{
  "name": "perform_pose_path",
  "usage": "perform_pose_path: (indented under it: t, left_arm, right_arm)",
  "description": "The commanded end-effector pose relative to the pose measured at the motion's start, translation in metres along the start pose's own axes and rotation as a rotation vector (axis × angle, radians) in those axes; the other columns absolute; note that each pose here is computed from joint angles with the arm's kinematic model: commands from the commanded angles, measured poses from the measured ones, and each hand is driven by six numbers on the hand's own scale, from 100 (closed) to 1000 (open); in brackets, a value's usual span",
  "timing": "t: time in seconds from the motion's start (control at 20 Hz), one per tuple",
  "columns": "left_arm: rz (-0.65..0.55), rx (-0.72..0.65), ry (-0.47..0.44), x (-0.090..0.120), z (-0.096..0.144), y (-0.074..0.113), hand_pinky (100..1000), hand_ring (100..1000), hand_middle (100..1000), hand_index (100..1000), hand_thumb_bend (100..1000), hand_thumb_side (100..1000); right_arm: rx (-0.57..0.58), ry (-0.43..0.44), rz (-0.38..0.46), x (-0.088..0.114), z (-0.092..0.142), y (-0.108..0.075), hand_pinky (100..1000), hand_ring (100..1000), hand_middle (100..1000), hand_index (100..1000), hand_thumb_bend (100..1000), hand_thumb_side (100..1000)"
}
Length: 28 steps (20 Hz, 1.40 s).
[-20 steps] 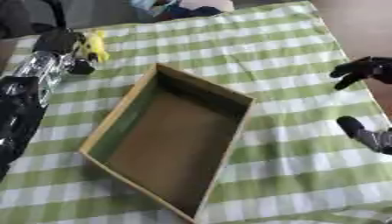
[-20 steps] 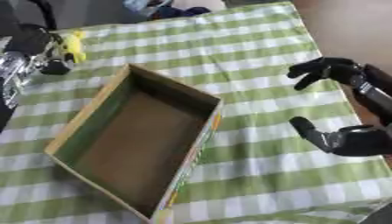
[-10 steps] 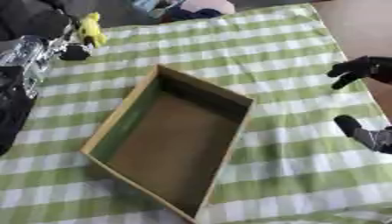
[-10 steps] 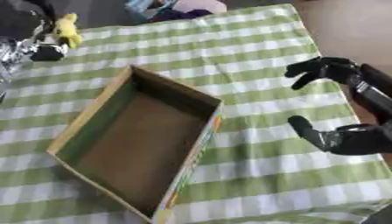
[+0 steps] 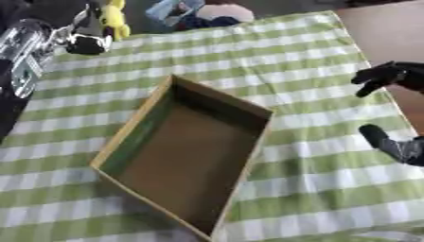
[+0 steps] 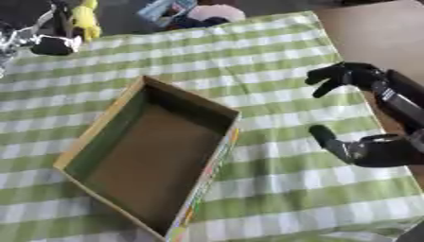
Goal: Pick up objects on the table and place them in the box.
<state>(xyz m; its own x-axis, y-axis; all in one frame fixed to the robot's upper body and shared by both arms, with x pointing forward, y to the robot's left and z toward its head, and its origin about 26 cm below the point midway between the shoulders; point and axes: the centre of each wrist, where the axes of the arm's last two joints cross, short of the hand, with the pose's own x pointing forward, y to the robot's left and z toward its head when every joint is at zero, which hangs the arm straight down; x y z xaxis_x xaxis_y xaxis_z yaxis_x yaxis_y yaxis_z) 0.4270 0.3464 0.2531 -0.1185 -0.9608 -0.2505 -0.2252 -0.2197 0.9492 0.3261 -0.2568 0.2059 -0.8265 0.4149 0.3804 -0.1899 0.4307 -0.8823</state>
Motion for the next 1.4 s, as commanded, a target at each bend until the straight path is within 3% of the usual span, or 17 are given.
perform_pose_path:
  t: [0.05,0.3,0.55,1.0,1.4]
  left_arm:
    - [-0.034,0.078,-0.128,0.008,0.004,0.036,651,456,409,559,100,524]
    - [-0.044,0.1,-0.378,0.047,0.011,0.055,653,459,412,561,100,533]
    - [-0.04,0.094,-0.543,0.071,0.025,0.073,653,461,415,565,100,535]
    - [-0.011,-0.017,-0.662,0.119,0.06,0.081,660,471,425,574,100,527]
    - [0.02,-0.231,-0.692,0.129,0.062,0.064,663,476,431,580,100,516]
  right_arm:
    - [0.009,-0.009,0.02,0.002,0.0,-0.007,814,721,783,908,224,287]
    - [0.024,-0.015,0.012,0.002,-0.001,-0.004,814,721,783,908,221,289]
    - [0.043,-0.028,0.003,0.003,-0.004,-0.002,814,720,782,908,218,290]
    - [0.098,-0.053,-0.014,0.005,-0.009,0.004,813,720,782,908,216,298]
    - [0.171,-0.062,-0.038,0.005,-0.011,0.011,813,720,781,906,209,309]
